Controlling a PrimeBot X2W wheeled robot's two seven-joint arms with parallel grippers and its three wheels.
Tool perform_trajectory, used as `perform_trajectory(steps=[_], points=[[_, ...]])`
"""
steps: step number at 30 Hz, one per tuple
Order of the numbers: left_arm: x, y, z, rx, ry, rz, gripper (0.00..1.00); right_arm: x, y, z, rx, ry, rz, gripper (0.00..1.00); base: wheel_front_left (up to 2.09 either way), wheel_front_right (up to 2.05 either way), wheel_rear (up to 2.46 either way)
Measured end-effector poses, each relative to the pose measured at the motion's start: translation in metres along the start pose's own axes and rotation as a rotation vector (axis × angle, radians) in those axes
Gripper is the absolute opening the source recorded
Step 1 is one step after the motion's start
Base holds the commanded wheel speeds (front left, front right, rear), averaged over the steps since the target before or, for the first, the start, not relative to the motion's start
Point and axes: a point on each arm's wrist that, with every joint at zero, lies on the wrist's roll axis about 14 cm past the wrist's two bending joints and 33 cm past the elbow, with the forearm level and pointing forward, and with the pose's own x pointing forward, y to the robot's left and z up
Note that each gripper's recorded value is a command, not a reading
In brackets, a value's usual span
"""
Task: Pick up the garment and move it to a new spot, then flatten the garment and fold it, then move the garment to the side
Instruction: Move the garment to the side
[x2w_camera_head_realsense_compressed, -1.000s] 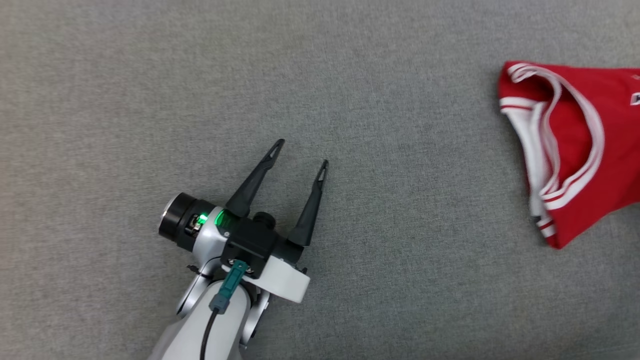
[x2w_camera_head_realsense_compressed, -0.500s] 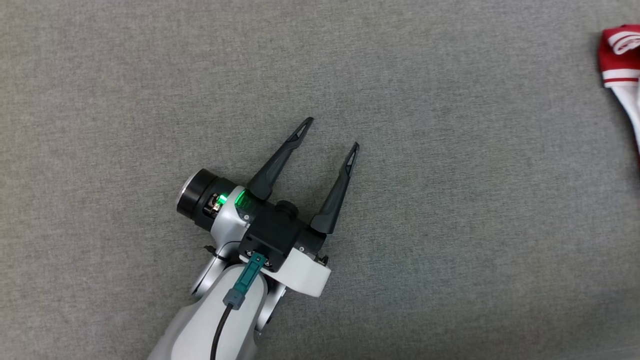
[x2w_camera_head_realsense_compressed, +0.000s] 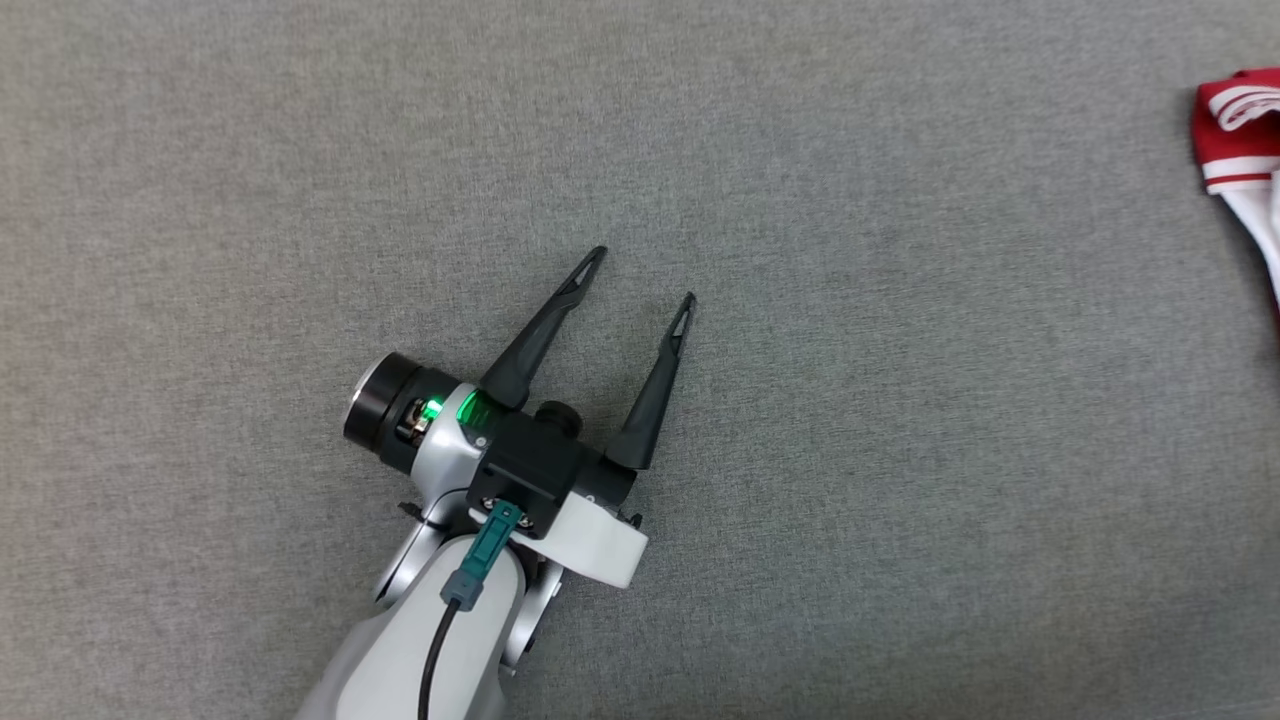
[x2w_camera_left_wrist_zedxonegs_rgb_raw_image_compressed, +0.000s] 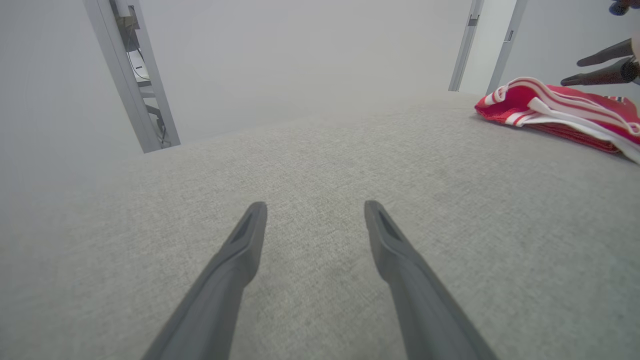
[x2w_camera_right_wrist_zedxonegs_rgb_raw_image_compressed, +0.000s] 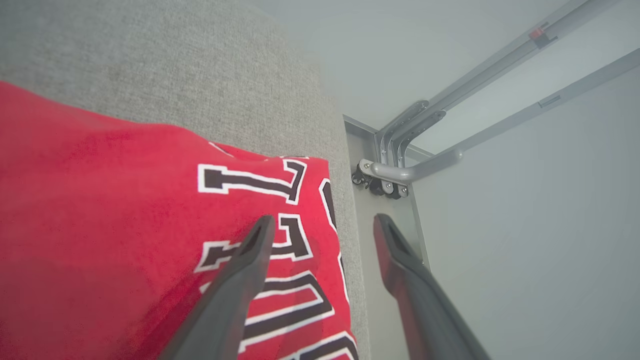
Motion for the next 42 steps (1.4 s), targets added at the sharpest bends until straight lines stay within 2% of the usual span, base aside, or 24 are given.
perform_trajectory(steps=[2,6,10,16,20,27,37,42], points=[[-0.004,0.002,0.005,0.003,-0.002,0.017,1.0,-0.003,-0.001,0.015,0.018,-0.039,-0.005,1.0,0.0,0.0,0.0],[-0.015,0.003,0.018,0.016,-0.016,0.038,1.0,-0.013,0.021,0.061,0.085,-0.175,0.047,1.0,0.0,0.0,0.0],[-0.029,0.008,0.036,0.02,-0.04,0.085,1.0,-0.037,0.033,0.102,0.129,-0.315,0.087,1.0,0.0,0.0,0.0],[-0.059,0.019,0.061,0.035,-0.075,0.169,1.0,-0.086,0.08,0.133,0.301,-0.474,0.19,1.0,0.0,0.0,0.0],[-0.087,0.031,0.073,0.05,-0.092,0.245,1.0,-0.121,0.113,0.124,0.392,-0.514,0.254,1.0,0.0,0.0,0.0],[-0.131,0.054,0.107,0.077,-0.176,0.373,1.0,-0.187,0.142,0.146,0.539,-0.694,0.31,1.0,0.0,0.0,0.0],[-0.172,0.07,0.117,0.085,-0.208,0.476,1.0,-0.242,0.159,0.158,0.676,-0.828,0.307,1.0,0.0,0.0,0.0],[-0.184,0.071,0.11,0.068,-0.193,0.496,1.0,-0.254,0.163,0.146,0.753,-0.824,0.293,1.0,0.0,0.0,0.0]])
